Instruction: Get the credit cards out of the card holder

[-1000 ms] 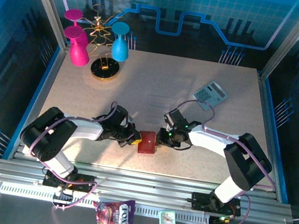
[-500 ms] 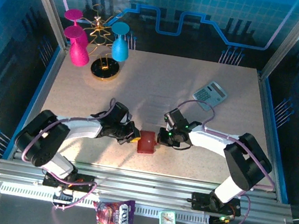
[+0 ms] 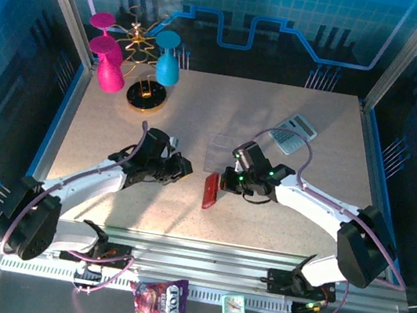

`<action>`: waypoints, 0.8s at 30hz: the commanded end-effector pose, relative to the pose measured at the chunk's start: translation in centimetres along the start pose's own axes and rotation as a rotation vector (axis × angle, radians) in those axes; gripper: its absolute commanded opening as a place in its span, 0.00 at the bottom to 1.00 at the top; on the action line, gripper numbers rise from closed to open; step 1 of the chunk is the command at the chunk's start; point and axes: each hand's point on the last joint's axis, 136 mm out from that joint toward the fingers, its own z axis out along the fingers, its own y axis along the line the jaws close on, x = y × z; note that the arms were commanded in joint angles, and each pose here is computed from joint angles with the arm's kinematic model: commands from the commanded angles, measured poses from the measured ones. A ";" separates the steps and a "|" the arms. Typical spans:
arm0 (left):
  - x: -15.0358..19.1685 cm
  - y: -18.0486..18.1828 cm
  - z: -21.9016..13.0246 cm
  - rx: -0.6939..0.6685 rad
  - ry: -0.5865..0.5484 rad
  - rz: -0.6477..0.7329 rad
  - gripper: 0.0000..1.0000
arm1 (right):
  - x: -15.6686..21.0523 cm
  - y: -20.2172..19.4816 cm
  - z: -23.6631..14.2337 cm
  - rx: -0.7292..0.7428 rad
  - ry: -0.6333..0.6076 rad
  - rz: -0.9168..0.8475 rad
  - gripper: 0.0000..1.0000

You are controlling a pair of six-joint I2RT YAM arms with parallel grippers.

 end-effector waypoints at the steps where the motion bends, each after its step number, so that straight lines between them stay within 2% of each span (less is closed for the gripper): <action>1: -0.9 0.0 -1.6 -0.002 -0.063 0.046 0.18 | -0.5 1.4 -1.3 -0.006 -0.027 -0.018 0.04; 6: -1.6 -0.4 -3.3 0.049 -0.109 0.063 0.27 | -0.3 2.9 -1.1 -0.023 -0.022 -0.040 0.04; 13: -1.7 -0.6 -4.1 0.090 -0.133 0.068 0.30 | -0.6 4.6 -0.6 -0.049 -0.010 -0.075 0.04; 20: -1.3 0.0 -3.0 0.088 -0.094 0.034 0.28 | -0.3 5.4 -0.1 -0.078 0.017 -0.103 0.05; 24: -0.7 1.6 -1.1 0.043 -0.032 -0.038 0.21 | 0.2 4.5 0.2 -0.058 0.028 -0.089 0.05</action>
